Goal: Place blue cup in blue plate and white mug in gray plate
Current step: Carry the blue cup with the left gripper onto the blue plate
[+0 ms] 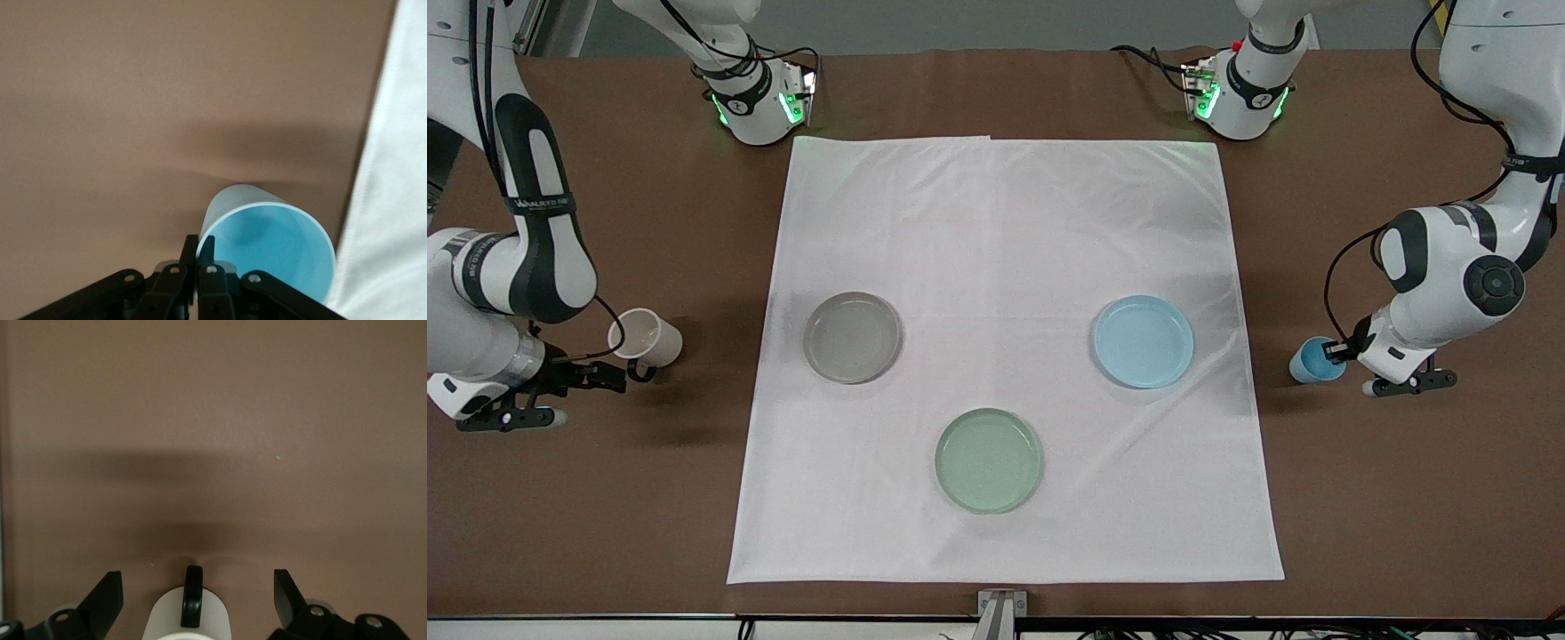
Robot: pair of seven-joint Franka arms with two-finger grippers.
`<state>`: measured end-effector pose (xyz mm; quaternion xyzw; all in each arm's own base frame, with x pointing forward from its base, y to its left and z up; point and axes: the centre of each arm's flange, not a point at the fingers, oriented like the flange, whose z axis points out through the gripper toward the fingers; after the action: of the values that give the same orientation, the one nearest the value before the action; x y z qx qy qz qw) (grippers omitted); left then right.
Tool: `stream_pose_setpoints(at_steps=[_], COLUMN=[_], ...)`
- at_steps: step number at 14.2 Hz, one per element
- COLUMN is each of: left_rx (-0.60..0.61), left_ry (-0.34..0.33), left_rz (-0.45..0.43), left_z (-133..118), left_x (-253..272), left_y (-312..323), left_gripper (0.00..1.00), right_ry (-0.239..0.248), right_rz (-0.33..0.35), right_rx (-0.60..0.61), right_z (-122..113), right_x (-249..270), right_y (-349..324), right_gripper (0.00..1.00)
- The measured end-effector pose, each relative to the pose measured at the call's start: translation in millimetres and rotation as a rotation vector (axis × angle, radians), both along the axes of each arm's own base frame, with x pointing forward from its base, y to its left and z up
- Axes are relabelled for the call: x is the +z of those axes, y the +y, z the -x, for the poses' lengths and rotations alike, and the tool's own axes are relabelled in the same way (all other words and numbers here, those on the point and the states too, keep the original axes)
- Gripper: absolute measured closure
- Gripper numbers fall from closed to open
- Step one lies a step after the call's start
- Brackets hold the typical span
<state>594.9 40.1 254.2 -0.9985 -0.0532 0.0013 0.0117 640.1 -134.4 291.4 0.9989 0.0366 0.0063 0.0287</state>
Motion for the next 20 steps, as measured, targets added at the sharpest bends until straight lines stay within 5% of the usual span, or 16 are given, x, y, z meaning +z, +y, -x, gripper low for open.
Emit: stream_pose_setpoints(at_steps=[6,13,15,17,20], left_rx=[0.055,0.155,0.179,0.191,0.214], left_ry=[0.010,0.074,0.082,0.091,0.083], left_rz=[0.051,0.055,0.061,0.065,0.068], left_z=[1.8,36.4,42.1,43.3,38.0], left_x=[42.3,10.6,-3.4,-15.0,-14.2], left_y=[-126.0,-250.4,-267.1,-269.8,-264.3], left_gripper=[0.97,0.97,0.96,0.91,0.63], right_ry=[0.016,0.039,0.043,0.045,0.048], right_rz=[-0.002,-0.006,-0.010,-0.014,-0.016], right_rx=[0.008,0.060,0.057,0.053,0.052], right_z=[17.2,23.3,24.1,25.1,26.0], right_x=[-56.1,-67.4,-69.5,-71.6,-72.6], right_y=[-3.0,-2.9,-2.8,-2.6,-2.4], right_gripper=[0.03,0.28,0.29,0.30,0.33])
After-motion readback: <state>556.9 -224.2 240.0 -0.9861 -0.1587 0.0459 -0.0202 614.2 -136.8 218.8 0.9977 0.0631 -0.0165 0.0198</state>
